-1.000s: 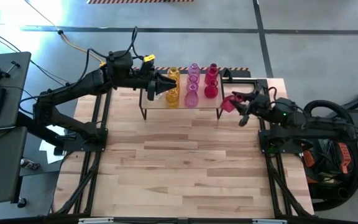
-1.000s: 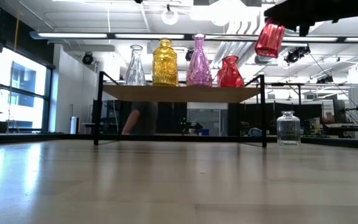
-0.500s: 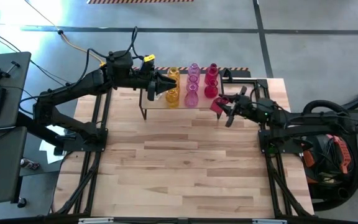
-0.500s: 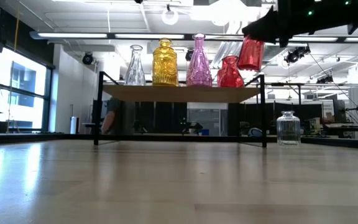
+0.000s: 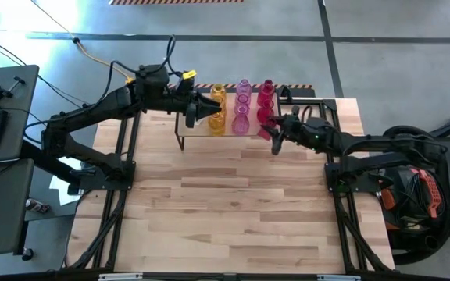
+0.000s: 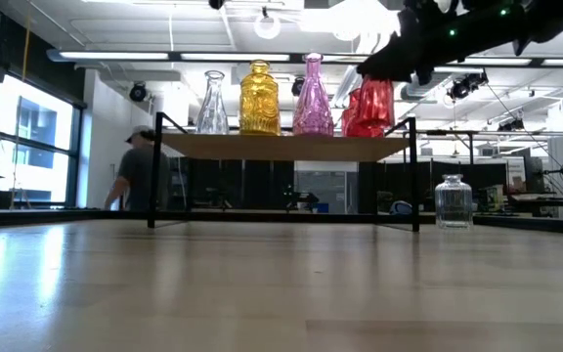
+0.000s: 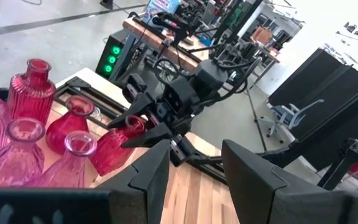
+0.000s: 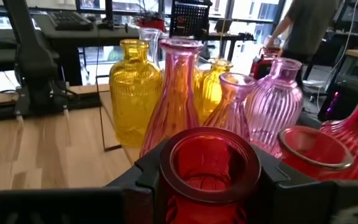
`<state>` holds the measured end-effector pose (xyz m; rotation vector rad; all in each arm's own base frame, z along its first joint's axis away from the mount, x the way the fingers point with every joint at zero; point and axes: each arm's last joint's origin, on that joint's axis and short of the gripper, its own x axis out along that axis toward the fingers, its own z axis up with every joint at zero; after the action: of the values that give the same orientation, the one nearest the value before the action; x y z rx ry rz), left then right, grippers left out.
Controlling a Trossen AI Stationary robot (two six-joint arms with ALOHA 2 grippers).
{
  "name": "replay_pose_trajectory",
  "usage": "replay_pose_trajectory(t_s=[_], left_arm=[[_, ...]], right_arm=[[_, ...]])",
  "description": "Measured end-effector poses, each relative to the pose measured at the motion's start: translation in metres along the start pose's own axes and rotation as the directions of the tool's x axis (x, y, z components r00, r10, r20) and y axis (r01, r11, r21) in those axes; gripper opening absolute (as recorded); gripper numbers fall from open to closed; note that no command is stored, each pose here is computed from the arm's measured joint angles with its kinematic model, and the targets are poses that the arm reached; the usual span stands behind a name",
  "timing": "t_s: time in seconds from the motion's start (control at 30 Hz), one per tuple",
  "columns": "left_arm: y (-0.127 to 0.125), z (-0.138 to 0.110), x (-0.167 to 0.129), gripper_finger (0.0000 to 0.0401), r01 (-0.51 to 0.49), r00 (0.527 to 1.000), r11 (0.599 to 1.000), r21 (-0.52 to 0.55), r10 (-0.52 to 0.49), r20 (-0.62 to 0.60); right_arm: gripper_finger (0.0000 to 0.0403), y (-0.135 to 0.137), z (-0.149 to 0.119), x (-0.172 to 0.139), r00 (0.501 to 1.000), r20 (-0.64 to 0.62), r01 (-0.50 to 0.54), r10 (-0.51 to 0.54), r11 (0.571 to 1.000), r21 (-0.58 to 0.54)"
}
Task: Sort vases onto shelf
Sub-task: Put the red vase aligned with the other red vases on the shelf
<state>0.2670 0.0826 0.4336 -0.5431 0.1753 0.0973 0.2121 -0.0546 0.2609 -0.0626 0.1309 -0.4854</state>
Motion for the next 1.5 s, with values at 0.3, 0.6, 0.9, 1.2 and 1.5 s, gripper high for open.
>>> replay_pose_trajectory(t_s=[0.3,0.6,0.9,1.2,1.5], left_arm=[[0.000,0.000,0.000,0.0140,-0.003,1.000,1.000,0.014,0.003,-0.005],[0.000,0.000,0.000,0.0140,-0.002,1.000,1.000,0.017,0.002,-0.005],[0.000,0.000,0.000,0.0140,-0.002,1.000,1.000,0.017,0.002,-0.005],[0.000,0.000,0.000,0.0140,-0.002,1.000,1.000,0.017,0.002,-0.004],[0.000,0.000,0.000,0.0140,-0.002,1.000,1.000,0.017,0.002,-0.004]], right_arm=[[0.0122,-0.007,-0.002,0.004,0.999,-0.009,0.040,-0.040,0.999,0.037],[0.0122,-0.011,-0.002,0.005,1.000,-0.011,0.020,-0.020,0.998,0.066],[0.0123,-0.011,-0.005,0.005,0.999,-0.038,0.039,-0.037,0.997,0.059],[0.0124,-0.014,-0.007,0.006,0.998,-0.054,0.043,-0.040,0.997,0.057],[0.0124,-0.013,-0.006,0.006,0.998,-0.052,0.030,-0.027,0.998,0.058]])
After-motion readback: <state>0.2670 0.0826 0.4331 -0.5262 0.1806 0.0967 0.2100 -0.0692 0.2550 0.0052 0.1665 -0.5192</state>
